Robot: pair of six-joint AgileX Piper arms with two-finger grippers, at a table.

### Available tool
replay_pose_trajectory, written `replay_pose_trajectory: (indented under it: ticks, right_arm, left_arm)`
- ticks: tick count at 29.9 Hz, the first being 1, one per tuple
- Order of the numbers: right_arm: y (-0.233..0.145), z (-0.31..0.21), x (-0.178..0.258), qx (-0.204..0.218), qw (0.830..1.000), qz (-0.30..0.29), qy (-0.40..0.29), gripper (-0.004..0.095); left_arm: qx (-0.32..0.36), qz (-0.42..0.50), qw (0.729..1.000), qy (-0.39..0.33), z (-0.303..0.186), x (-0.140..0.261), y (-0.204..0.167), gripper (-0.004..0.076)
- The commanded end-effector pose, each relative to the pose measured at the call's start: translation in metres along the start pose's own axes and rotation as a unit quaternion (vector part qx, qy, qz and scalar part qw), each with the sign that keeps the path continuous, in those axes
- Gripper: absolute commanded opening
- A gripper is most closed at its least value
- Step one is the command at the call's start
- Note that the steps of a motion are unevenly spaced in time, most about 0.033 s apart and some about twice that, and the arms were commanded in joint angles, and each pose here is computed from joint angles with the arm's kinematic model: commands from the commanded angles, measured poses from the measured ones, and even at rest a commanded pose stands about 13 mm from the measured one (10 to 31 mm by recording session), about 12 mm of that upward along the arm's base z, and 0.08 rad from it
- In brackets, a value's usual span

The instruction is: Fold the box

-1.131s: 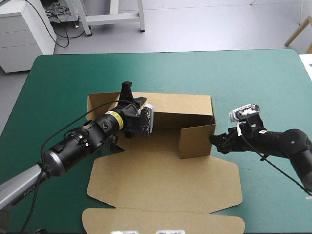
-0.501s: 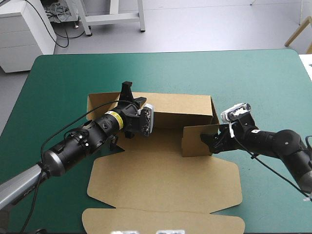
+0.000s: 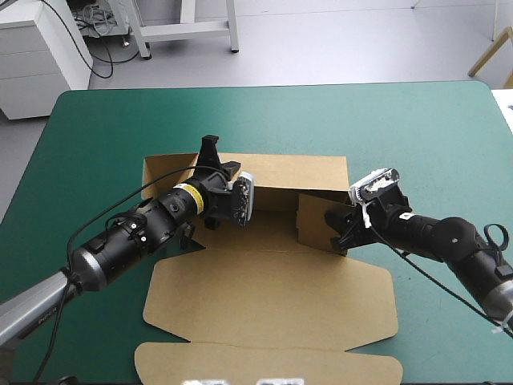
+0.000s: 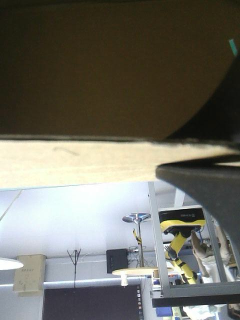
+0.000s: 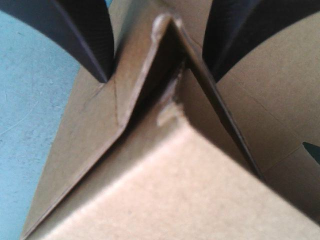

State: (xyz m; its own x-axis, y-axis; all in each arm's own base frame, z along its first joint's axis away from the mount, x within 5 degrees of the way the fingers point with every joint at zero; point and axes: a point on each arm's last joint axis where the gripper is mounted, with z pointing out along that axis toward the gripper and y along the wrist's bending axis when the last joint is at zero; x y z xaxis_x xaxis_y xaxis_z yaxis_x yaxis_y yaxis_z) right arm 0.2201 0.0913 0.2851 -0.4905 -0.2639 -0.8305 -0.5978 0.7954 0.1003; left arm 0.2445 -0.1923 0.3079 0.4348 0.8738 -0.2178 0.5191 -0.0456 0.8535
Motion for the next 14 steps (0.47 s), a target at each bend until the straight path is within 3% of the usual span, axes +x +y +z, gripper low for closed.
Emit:
replay_pose_trajectory:
  ticks: [1, 11, 14]
  right_arm:
    - [0.0014, -0.0059, -0.0121, -0.002, 1.0, 0.007, -0.027, 0.0279]
    - [0.0062, -0.006, -0.0094, -0.029, 0.999, 0.006, -0.012, 0.0002]
    - [0.0057, -0.006, -0.0097, -0.026, 1.0, 0.009, -0.013, -0.0018]
  left_arm:
    - [0.075, -0.01, 0.996, 0.038, -0.0006, -0.0031, -0.0201, -0.001]
    - [0.076, 0.005, 0.997, 0.026, -0.0017, -0.0124, -0.0228, -0.001]
    - [0.074, -0.014, 0.997, 0.026, -0.0021, -0.013, -0.0211, 0.0005]
